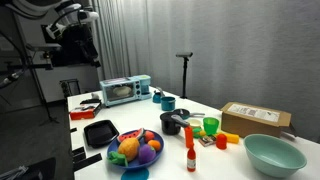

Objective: Remove the black lid from the black pot

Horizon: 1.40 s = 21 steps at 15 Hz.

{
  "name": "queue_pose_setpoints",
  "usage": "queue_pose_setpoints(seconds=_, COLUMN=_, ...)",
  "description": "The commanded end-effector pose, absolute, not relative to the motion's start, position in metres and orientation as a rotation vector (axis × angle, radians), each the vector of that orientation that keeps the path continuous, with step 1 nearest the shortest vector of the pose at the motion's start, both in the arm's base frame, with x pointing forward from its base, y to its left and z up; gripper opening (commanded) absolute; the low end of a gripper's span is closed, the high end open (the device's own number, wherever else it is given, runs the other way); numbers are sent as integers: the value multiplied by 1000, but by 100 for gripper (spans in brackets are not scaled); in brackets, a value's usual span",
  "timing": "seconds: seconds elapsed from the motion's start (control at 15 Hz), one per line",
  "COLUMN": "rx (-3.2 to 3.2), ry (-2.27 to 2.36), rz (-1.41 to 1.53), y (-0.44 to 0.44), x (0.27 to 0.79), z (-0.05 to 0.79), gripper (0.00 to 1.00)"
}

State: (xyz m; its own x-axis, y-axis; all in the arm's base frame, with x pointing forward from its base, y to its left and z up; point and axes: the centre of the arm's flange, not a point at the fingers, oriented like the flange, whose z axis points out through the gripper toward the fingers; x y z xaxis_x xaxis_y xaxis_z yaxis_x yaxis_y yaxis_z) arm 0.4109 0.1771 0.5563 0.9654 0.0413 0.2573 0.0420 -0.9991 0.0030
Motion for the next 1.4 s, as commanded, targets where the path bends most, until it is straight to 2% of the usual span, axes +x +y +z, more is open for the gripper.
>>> queue_pose_setpoints(seconds=0.0, rx=-3112, ry=-67, rz=-406, y=177, x=411, z=556, gripper=100)
queue_pose_setpoints(seconds=0.87, rx=-3112, ry=-67, rz=-406, y=177, x=411, z=556, gripper=100)
queue_pose_setpoints(seconds=1.33, rx=-3186, ry=283, rz=-340, y=135, x=473, z=540, gripper=100)
